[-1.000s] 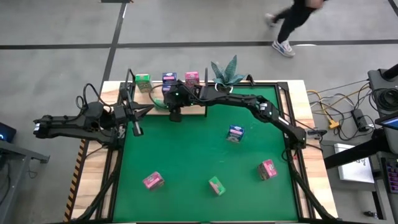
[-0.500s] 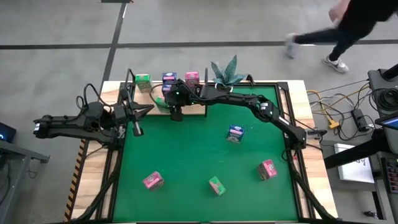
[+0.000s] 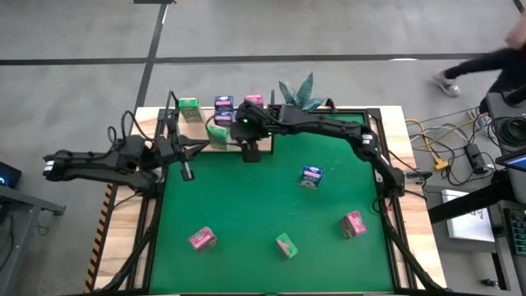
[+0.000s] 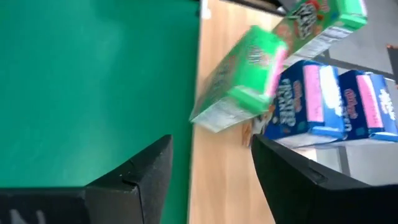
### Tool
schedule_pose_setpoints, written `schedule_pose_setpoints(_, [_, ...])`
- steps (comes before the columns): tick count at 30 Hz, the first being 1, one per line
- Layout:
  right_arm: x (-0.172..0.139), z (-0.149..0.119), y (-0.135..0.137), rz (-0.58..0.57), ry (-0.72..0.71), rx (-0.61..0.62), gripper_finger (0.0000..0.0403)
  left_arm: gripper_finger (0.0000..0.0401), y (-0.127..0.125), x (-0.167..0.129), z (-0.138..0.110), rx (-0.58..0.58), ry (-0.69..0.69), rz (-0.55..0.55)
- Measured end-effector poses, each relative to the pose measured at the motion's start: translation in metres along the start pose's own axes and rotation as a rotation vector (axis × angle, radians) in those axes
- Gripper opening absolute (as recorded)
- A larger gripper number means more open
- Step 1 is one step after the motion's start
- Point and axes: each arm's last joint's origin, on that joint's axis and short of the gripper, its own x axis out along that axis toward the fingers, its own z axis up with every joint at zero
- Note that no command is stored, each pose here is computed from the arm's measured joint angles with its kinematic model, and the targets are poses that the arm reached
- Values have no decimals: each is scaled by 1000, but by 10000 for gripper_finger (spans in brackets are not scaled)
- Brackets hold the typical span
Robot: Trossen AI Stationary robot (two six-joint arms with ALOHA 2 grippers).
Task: Stack cereal on shelf
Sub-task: Put the top green cereal box on the shelf aligned with the other green cereal box
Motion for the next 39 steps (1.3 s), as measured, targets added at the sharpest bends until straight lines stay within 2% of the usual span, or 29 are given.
schedule_pose_setpoints(6, [-13, -16, 9, 24, 47, -42, 187, 0, -2, 20, 3, 11, 102, 46])
schedule_pose_setpoints(11, [-26, -40, 21, 22, 31, -34, 175, 0, -1, 40, 13, 88, 356, 30])
schedule_pose_setpoints(18, [-49, -77, 39, -18, -83, -40, 166, 0, 10, 69, 23, 127, 719, -3])
schedule_pose_setpoints(24, [-66, -109, 52, -54, -173, -44, 166, 0, 28, 96, 21, 108, 998, -151])
schedule_pose_setpoints(27, [-74, -121, 57, -56, -239, -48, 164, 4, 42, 110, 15, 76, 1107, -163])
schedule_pose_setpoints(30, [-81, -130, 62, -65, -299, -54, 164, 24, 54, 119, 4, 88, 1250, -172])
schedule_pose_setpoints(34, [-89, -141, 66, -82, -340, -56, 162, 72, 68, 130, -12, 110, 1382, -201])
schedule_pose_setpoints(39, [-96, -154, 71, -80, -337, -57, 162, 149, 76, 140, -27, 127, 1446, -260])
